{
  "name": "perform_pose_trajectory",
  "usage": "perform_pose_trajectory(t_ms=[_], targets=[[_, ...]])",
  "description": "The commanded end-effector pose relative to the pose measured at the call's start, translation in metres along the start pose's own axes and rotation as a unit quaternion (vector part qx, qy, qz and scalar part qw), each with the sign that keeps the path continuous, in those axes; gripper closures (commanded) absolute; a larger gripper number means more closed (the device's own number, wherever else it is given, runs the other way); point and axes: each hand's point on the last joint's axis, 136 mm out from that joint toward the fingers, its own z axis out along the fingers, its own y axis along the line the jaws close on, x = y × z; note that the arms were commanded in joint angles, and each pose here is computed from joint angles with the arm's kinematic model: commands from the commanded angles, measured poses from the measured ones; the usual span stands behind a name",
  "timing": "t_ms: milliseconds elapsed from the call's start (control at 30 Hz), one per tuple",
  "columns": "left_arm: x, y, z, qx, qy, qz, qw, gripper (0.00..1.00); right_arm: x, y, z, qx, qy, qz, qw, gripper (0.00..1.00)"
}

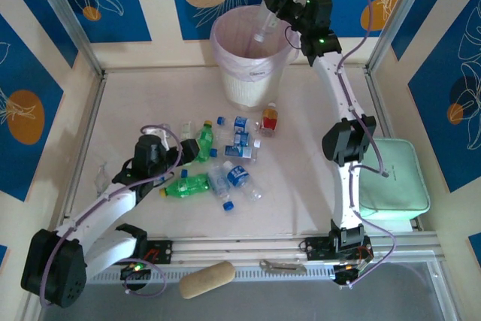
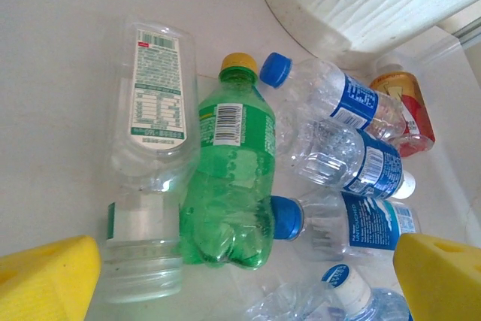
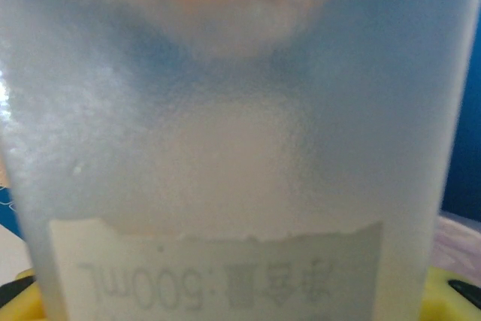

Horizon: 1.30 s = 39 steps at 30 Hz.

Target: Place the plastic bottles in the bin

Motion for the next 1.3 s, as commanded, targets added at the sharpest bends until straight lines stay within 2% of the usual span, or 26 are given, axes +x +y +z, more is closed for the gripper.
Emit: perform_pose_trajectory(t_ms=[0, 300, 533, 600, 667, 767, 1000, 1267], targets=[[0.002, 0.012, -0.006, -0.022, -0.001, 0.007, 1.0, 0.0, 0.01, 0.0, 0.009, 0.004, 0.013, 0.015, 1.0, 0.56], [0.001, 0.017, -0.012, -0.03, -0.008, 0.004, 1.0, 0.0, 0.048, -0.01, 0.025, 0.018, 0.044, -0.001, 0.999, 0.52], [0.001, 0.018, -0.012, -0.031, -0.008, 0.0, 0.999, 0.0, 0.05, -0.006, 0.025, 0.015, 0.047, -0.009, 0.999, 0.38], [0.0, 0.018, -0.013, -0.032, -0.009, -0.001, 0.999, 0.0, 0.048, -0.003, 0.024, 0.015, 0.047, -0.012, 0.999, 0.29], [0.0, 0.019, -0.013, -0.033, -0.01, -0.002, 0.999, 0.0, 0.047, -0.004, 0.022, 0.02, 0.047, -0.013, 0.999, 0.14], [-0.001, 0.018, -0.013, -0.031, -0.012, -0.002, 0.999, 0.0, 0.045, -0.003, 0.019, 0.024, 0.05, -0.017, 0.998, 0.02], [-0.004, 0.019, -0.014, -0.037, -0.015, -0.009, 0.999, 0.0, 0.039, 0.01, 0.006, 0.025, 0.062, -0.025, 0.997, 0.01], [-0.009, 0.03, -0.017, -0.063, -0.023, -0.033, 0.997, 0.0, 0.026, 0.02, -0.041, 0.119, 0.071, -0.062, 0.988, 0.01]])
